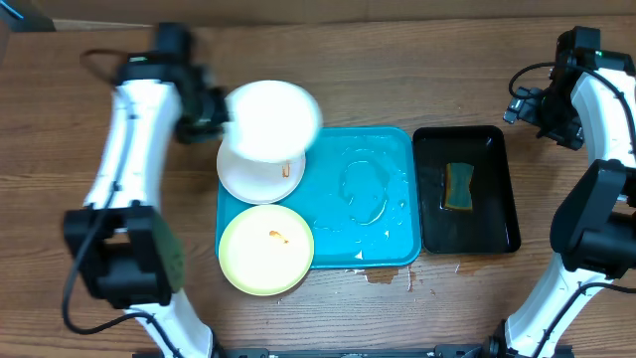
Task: Clean dirty plates on tray and stack at the side
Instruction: 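Carry the white plate left and set it on the table, then move the left gripper to the yellow plate rim and grasp it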
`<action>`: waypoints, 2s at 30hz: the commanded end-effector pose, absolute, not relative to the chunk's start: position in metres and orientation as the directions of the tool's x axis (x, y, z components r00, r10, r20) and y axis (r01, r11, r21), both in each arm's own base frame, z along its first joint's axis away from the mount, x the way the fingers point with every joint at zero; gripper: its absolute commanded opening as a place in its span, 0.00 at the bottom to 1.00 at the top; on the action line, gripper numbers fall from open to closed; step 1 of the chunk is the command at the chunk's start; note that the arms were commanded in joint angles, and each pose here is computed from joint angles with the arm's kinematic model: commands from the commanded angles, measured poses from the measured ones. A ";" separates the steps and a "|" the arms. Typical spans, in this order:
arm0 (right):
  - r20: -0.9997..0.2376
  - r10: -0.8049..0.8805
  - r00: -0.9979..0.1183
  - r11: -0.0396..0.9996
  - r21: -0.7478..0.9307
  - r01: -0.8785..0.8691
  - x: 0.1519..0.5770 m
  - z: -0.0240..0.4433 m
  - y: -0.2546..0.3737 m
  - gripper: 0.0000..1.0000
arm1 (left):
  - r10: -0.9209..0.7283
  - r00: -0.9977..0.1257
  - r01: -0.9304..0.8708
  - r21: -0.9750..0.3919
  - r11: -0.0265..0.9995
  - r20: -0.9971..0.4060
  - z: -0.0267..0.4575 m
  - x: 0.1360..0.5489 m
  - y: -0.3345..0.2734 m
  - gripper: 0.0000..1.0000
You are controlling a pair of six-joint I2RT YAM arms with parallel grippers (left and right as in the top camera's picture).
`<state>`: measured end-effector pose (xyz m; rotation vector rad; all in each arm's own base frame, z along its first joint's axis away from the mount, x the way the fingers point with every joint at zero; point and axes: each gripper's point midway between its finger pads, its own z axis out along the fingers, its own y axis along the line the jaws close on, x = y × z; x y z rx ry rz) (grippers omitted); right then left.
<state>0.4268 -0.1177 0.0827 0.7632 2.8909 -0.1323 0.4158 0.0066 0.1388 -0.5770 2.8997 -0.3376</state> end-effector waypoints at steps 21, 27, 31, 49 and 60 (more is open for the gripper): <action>-0.218 0.479 -0.850 0.866 -0.039 0.498 0.433 0.102 -0.119 1.00 | -0.783 -0.586 -0.794 -0.043 0.606 -0.210 0.101 0.362 0.220 0.04; -0.218 0.479 -0.850 0.866 -0.039 0.498 0.433 0.102 -0.119 1.00 | -0.782 -0.592 -0.787 -0.069 0.613 -0.196 0.072 0.362 0.212 0.04; -0.218 0.479 -0.850 0.866 -0.039 0.498 0.433 0.102 -0.119 1.00 | -0.776 -0.602 -0.779 -0.076 0.623 -0.185 0.061 0.361 0.204 0.07; -0.218 0.479 -0.850 0.866 -0.039 0.498 0.433 0.102 -0.119 1.00 | -0.634 -0.746 -0.665 -0.260 0.700 0.202 0.069 0.322 0.093 0.87; -0.218 0.479 -0.850 0.866 -0.039 0.498 0.433 0.102 -0.119 1.00 | -0.531 -0.838 -0.544 -0.279 0.792 0.127 0.121 0.281 0.034 0.83</action>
